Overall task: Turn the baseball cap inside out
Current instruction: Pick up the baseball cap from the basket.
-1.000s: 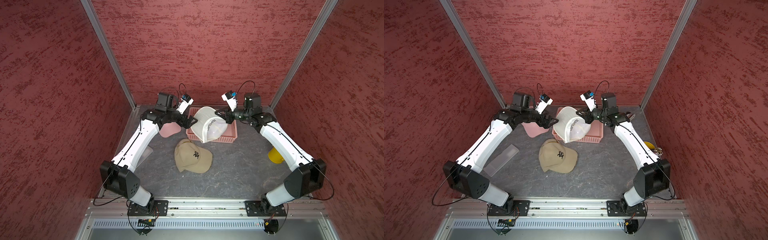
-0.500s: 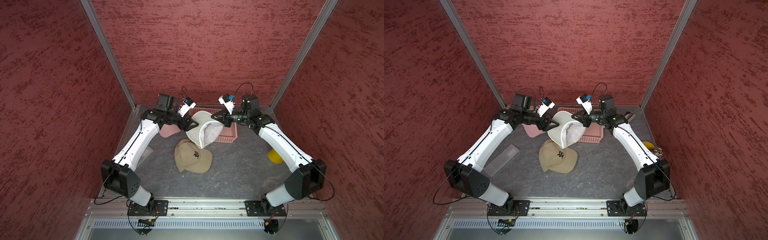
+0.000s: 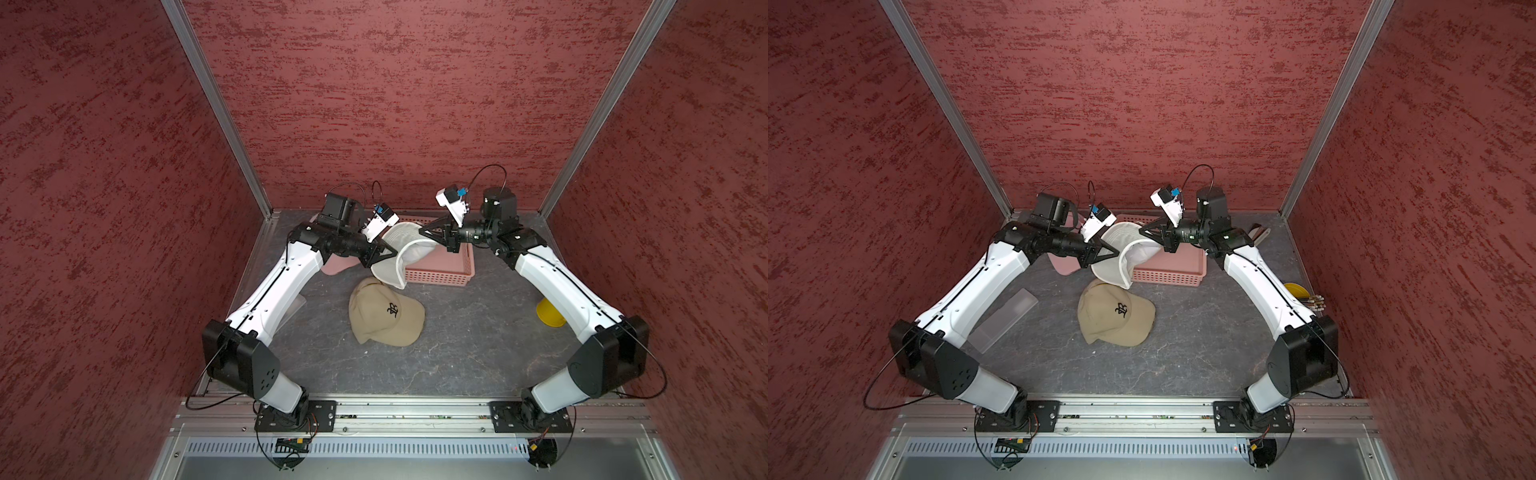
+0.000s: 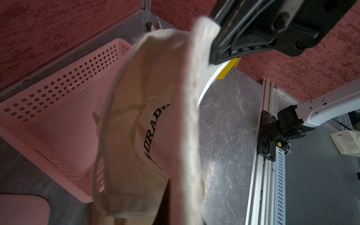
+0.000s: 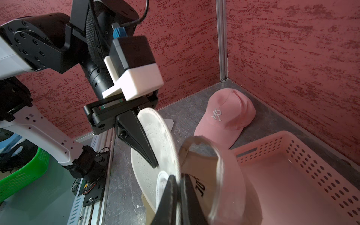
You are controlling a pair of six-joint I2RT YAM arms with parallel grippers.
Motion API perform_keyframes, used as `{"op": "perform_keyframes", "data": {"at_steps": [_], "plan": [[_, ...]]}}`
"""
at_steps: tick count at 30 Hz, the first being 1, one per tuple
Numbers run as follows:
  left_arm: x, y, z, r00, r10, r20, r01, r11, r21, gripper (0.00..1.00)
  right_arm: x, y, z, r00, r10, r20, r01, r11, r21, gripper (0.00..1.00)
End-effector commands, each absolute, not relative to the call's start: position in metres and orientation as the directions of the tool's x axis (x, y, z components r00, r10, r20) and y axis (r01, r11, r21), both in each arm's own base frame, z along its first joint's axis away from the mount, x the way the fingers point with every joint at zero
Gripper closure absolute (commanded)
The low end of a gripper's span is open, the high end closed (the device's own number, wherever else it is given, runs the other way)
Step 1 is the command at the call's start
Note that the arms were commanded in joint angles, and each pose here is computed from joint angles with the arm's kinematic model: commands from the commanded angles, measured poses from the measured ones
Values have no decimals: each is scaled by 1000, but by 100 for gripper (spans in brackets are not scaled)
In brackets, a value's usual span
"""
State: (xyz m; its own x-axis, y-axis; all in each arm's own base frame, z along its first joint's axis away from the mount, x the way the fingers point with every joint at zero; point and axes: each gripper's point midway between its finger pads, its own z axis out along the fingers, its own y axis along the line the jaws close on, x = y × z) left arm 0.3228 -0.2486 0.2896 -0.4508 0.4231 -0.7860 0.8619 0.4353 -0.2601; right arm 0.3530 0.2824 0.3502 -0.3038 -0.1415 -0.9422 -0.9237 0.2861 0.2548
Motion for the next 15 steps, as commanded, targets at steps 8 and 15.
{"op": "perform_keyframes", "data": {"at_steps": [8,15], "plan": [[311,-245,259,-227,649,-726,853,492,173,100,385,222,301,-524,-73,-849,-702,602,381,49],[316,-258,253,181,860,-477,691,234,684,100,392,199,300,-549,-69,-833,-619,703,349,46]]}}
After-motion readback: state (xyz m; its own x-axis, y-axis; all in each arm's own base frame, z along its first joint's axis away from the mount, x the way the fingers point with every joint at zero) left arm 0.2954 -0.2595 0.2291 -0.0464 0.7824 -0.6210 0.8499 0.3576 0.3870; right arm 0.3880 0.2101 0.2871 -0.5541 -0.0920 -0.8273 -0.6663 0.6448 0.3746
